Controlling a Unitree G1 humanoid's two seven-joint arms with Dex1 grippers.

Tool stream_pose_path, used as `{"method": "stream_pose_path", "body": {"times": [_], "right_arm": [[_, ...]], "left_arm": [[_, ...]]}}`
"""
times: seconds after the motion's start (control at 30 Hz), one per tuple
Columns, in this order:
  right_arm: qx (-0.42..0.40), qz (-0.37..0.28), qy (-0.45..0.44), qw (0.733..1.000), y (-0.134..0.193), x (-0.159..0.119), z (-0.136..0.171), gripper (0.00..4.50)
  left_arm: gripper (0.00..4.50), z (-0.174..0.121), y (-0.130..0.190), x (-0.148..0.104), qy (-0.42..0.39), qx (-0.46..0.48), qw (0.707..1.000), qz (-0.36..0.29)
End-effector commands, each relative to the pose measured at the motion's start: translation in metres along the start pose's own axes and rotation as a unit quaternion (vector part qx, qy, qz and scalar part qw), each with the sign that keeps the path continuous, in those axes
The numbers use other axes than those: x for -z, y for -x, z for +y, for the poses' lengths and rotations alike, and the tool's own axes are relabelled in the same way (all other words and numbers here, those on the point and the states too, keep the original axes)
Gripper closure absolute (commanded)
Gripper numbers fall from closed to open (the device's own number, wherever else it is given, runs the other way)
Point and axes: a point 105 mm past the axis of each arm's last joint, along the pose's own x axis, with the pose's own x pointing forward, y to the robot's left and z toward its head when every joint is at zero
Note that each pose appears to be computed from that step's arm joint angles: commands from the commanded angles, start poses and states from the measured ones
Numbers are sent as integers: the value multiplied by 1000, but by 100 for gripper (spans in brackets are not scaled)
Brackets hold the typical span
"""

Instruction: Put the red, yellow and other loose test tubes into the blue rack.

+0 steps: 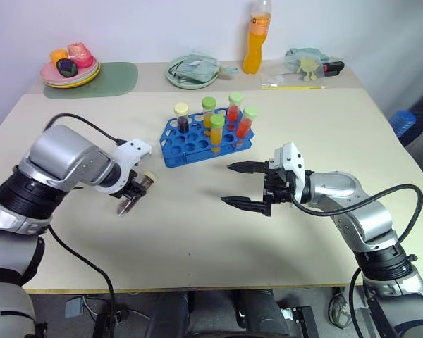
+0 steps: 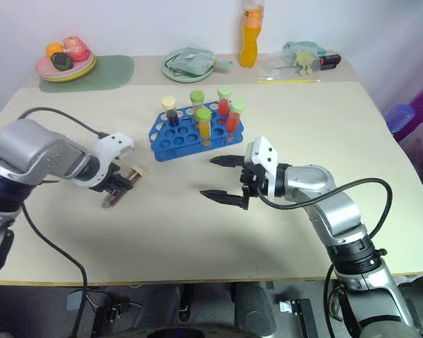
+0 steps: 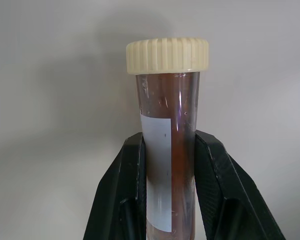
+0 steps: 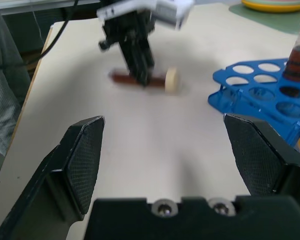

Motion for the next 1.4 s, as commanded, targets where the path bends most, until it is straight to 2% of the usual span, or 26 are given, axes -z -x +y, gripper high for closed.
{"method": "stream_pose_path", "body": {"times": [0.03, 0.13, 0.2, 0.23, 0.3, 0.43, 0.6, 0.73, 0.83, 1.03, 1.4], "right_arm": [[18, -18, 24, 999, 3, -11, -1, 28], [47, -32, 7, 998, 4, -8, -7, 28], [113, -54, -16, 992, 1, 0, -20, 28], [140, -62, -28, 988, 0, 4, -26, 28], [173, -77, -51, 981, -3, 11, -33, 28], [233, -100, -78, 964, -9, 21, -47, 28], [264, -120, -83, 953, -7, 20, -57, 28], [281, -114, -78, 950, 1, 24, -62, 28], [300, -110, -76, 944, 12, 27, -64, 28], [317, -103, -78, 940, 21, 32, -62, 28], [323, -100, -78, 938, 26, 33, -59, 28]], "left_arm": [[375, 13, 42, -35, -24, -53, 987, -148], [375, 14, 77, -61, -52, -95, 945, -309], [375, 8, 100, -73, -40, -154, 875, -458], [375, 6, 102, -73, -12, -167, 850, -499], [375, -1, 92, -70, 29, -173, 823, -540], [375, -23, 60, -82, 36, -245, 756, -606], [375, -47, 36, -96, 37, -247, 703, -666], [375, -53, 17, -103, 47, -231, 687, -687], [375, -55, -2, -108, 57, -209, 696, -684], [375, -61, -20, -119, 63, -183, 700, -688], [375, -63, -33, -124, 80, -171, 709, -679]]}}
